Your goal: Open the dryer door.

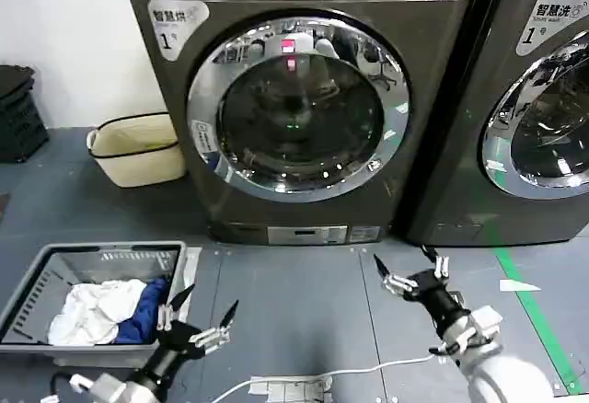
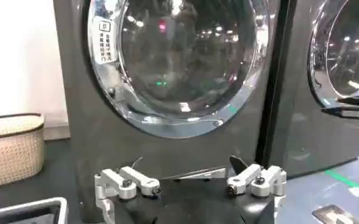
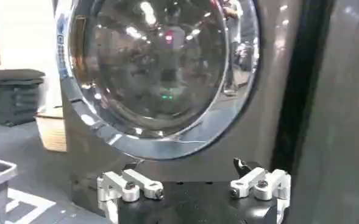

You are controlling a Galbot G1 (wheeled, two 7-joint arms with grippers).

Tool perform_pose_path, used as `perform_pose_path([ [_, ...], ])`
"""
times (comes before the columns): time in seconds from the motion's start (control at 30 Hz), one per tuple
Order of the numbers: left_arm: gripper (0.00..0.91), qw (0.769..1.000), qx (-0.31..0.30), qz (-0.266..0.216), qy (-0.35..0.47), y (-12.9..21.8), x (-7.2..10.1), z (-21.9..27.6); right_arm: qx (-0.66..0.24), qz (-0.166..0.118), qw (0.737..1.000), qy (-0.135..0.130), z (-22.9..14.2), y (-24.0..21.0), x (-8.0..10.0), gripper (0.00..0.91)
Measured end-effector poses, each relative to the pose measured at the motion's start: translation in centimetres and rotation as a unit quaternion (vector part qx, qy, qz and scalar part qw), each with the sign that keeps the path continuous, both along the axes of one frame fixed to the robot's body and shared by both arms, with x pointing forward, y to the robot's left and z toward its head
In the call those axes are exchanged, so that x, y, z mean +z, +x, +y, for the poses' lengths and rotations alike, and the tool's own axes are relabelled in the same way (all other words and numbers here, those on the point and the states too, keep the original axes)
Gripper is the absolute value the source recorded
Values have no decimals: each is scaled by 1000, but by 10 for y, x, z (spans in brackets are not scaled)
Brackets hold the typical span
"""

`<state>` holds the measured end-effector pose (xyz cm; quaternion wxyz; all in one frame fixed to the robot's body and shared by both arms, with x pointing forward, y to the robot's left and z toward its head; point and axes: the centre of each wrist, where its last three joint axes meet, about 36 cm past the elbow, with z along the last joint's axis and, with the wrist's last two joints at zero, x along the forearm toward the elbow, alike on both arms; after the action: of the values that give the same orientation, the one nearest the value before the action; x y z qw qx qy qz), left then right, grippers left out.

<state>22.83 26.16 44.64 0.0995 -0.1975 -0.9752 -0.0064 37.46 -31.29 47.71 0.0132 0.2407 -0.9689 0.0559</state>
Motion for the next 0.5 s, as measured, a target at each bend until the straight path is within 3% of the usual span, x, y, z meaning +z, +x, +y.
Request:
perform_pose_path([
  [0.5, 907, 1000, -4, -4, -1, -2, 2, -7, 75, -21, 997, -5, 22, 58, 26, 907],
])
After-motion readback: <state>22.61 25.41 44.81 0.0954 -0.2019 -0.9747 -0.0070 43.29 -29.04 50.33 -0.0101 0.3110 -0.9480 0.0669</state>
